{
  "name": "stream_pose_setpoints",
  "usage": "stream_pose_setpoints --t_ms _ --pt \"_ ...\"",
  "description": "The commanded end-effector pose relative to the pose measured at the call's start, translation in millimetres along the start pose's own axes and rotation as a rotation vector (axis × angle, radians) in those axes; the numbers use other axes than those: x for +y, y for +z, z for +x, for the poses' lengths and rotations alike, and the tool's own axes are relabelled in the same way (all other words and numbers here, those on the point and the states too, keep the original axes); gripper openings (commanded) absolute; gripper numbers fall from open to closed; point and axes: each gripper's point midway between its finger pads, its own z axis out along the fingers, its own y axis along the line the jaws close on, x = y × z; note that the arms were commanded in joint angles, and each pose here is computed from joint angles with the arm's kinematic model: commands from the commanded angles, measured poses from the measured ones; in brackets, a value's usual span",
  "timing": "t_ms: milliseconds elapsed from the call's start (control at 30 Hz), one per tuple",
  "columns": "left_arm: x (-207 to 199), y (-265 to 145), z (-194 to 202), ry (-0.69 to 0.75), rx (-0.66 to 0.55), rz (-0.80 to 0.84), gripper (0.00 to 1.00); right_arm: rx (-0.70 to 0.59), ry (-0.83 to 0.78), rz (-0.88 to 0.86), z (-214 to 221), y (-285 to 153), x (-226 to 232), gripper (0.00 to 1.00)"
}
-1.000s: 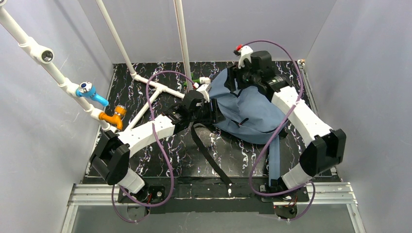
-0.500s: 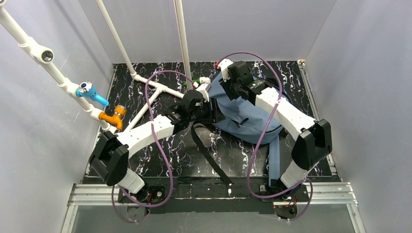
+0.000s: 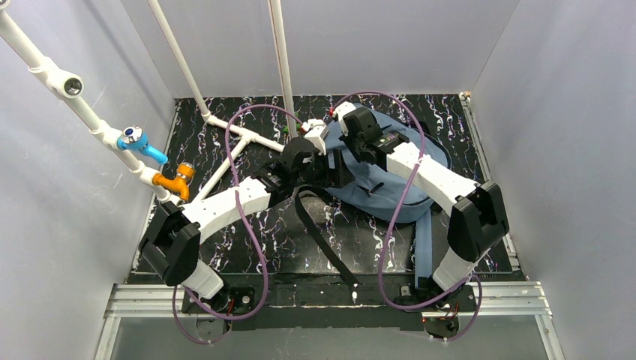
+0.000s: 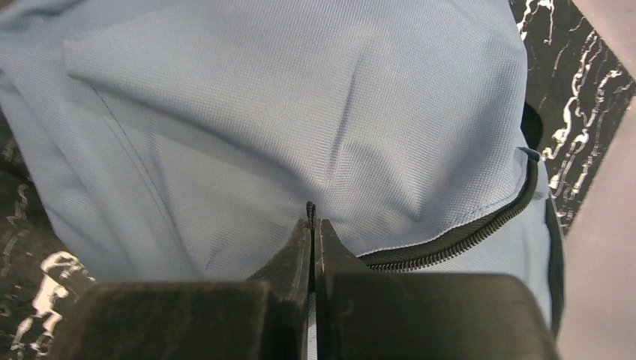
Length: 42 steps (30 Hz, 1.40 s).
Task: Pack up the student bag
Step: Zip the student bag at the center of the board.
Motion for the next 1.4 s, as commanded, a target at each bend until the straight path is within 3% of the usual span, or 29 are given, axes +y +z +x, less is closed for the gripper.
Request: stream_pose_setpoints --t_ms 0,100,233,300,467,533,700,833,900,1000,1167,1267,1367 --pt "-36 6 -35 0.17 -0.232 0.152 0.75 -0.187 0.217 -0.046 -39 -29 -6 0.01" --pt "-41 17 -52 0.279 -0.366 0.157 0.74 -0.207 0.346 -0.12 -43 -34 -6 0.01" --pt "-37 38 -63 0.343 -0.404 0.125 0.57 -0.21 0.476 -0.207 -43 -36 -11 0.01" --pt "-31 47 -69 0.349 -0.455 0.107 0.49 -0.208 0.522 -0.24 -41 -35 -15 0.01" --pt "-15 69 -70 0.317 -0.485 0.057 0.45 -0.22 0.547 -0.303 -43 -38 -9 0.01" --pt "-20 72 -68 0.302 -0.481 0.085 0.5 -0.219 0.547 -0.303 -42 -39 -9 0.01" --pt "-36 67 -56 0.275 -0.454 0.15 0.75 -0.235 0.549 -0.319 -47 -44 -9 0.01" --pt "-44 65 -54 0.294 -0.457 0.163 0.77 -0.253 0.556 -0.339 -53 -49 -8 0.01" --pt "-38 72 -54 0.284 -0.448 0.129 0.65 -0.266 0.563 -0.342 -57 -53 -10 0.01" --pt "-11 81 -50 0.239 -0.403 0.001 0.36 -0.283 0.588 -0.33 -61 -59 -14 0.01" --pt "1 86 -40 0.214 -0.362 -0.034 0.25 -0.295 0.622 -0.331 -68 -67 -18 0.01" --pt "-12 87 -28 0.242 -0.331 0.0 0.1 -0.297 0.642 -0.324 -70 -66 -21 0.01" --pt "7 84 -29 0.228 -0.323 -0.044 0.0 -0.308 0.699 -0.331 -72 -64 -35 0.01"
